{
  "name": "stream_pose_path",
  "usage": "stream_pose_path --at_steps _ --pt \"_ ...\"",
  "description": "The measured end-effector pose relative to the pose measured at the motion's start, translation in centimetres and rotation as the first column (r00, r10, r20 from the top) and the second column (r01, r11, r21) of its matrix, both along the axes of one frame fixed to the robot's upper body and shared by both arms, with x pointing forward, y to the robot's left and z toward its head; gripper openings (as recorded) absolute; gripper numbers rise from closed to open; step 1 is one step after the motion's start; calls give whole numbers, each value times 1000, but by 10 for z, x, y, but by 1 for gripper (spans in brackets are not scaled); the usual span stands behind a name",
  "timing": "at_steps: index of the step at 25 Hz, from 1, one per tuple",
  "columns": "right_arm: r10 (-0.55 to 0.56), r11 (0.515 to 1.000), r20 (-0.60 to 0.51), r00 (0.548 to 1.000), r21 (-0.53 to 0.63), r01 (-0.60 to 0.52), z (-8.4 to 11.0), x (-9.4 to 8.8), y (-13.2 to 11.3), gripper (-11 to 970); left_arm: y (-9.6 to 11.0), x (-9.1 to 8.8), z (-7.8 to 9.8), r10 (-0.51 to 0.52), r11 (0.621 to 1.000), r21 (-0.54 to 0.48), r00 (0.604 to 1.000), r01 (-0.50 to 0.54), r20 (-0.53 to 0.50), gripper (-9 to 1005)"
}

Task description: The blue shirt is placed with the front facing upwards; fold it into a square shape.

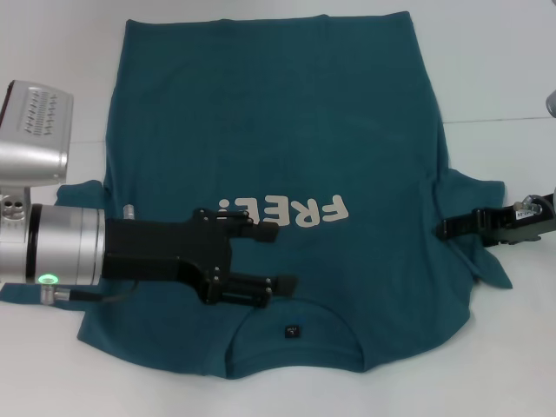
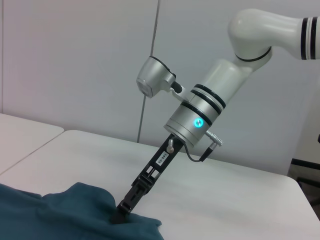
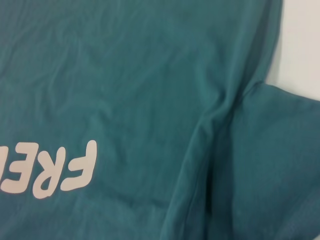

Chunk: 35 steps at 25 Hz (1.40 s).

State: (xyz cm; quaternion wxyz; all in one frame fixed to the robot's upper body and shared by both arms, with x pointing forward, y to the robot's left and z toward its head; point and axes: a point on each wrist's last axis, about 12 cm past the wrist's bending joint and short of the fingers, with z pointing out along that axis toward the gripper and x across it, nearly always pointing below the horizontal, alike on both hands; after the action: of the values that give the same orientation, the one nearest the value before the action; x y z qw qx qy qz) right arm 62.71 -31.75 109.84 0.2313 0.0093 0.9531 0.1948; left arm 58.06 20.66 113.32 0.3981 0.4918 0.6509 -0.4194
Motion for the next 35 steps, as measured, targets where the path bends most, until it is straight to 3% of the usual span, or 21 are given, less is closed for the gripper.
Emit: stream_pose_path --at_steps 7,23,31,35 --pt "-14 1000 4 1000 7 14 1 1 -1 942 1 0 0 2 1000 0 1000 -2 -1 828" --pt "-24 1000 6 1000 -1 24 -1 1 -2 318 -1 -1 -1 1 1000 -3 1000 -1 -4 827" --pt "-16 1000 -3 1000 -1 16 -4 -1 -1 233 -1 -1 -1 1 1000 -2 1000 -1 -2 827" --pt "-13 1000 -3 1000 -1 13 -4 -1 -1 92 -1 -1 -2 2 1000 -1 1000 -2 -3 827"
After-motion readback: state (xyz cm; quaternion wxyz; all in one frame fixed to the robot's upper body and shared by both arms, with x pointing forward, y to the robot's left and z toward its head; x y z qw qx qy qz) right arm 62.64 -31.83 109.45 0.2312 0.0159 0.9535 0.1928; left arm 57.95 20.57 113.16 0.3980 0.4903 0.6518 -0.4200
